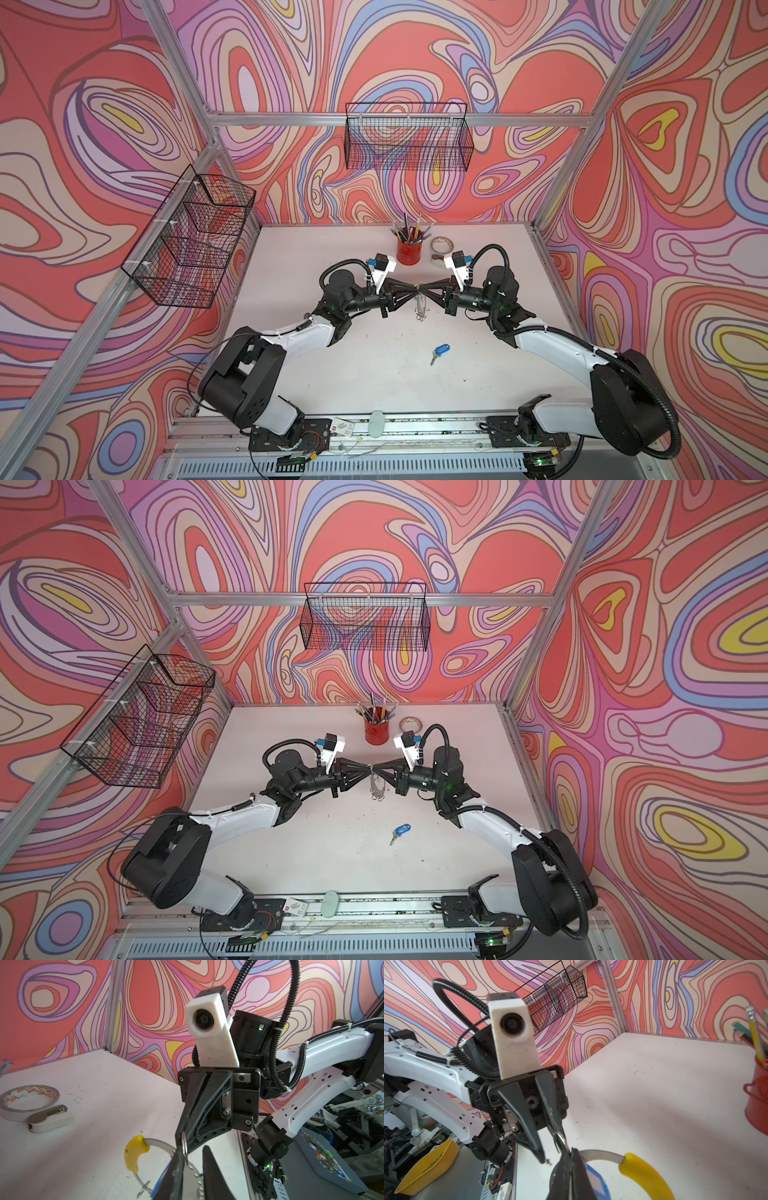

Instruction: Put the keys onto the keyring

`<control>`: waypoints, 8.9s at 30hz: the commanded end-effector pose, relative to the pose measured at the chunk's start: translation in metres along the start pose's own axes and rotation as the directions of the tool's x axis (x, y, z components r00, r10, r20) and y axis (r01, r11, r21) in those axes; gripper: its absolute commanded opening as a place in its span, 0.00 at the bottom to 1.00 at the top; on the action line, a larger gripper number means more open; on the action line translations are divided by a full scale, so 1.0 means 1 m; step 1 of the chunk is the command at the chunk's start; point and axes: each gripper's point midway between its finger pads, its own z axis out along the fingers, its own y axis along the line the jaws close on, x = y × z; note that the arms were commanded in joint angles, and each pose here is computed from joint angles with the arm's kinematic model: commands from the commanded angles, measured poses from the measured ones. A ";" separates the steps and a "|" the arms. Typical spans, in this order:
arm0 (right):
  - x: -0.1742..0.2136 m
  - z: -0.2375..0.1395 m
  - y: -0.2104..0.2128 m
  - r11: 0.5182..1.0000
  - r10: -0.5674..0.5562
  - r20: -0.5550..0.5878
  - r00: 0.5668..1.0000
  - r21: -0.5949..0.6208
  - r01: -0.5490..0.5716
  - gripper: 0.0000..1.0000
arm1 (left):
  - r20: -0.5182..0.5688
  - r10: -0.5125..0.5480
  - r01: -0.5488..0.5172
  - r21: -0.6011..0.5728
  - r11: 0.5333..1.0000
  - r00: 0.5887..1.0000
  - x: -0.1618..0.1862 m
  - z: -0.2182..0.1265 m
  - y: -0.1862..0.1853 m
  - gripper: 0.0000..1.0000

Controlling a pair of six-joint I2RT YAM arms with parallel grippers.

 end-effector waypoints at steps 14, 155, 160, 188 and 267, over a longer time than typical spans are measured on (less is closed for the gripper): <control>0.010 0.016 0.006 0.937 -0.320 -0.197 0.927 0.083 0.341 0.00 | -0.533 0.371 -0.453 -0.026 0.891 0.760 0.002 -0.051 -0.018 0.54; 0.030 -0.047 -0.062 0.784 0.002 -0.031 1.000 0.621 0.018 0.60 | -0.090 0.095 -0.121 -0.347 0.930 0.991 -0.001 -0.015 0.007 0.00; 0.052 -0.048 -0.065 0.784 0.076 -0.035 0.996 0.620 -0.038 0.66 | -0.177 0.031 -0.096 -0.371 0.924 0.984 0.024 -0.026 0.007 0.00; 0.088 -0.034 -0.074 0.801 0.187 -0.105 0.977 0.592 -0.090 0.70 | -0.314 -0.320 0.074 -0.599 0.797 0.894 0.110 -0.010 0.077 0.00; 0.120 -0.027 -0.095 0.772 0.253 -0.138 0.958 0.625 -0.114 0.68 | -0.606 -0.224 -0.202 -0.553 0.808 0.764 0.160 -0.079 0.027 0.45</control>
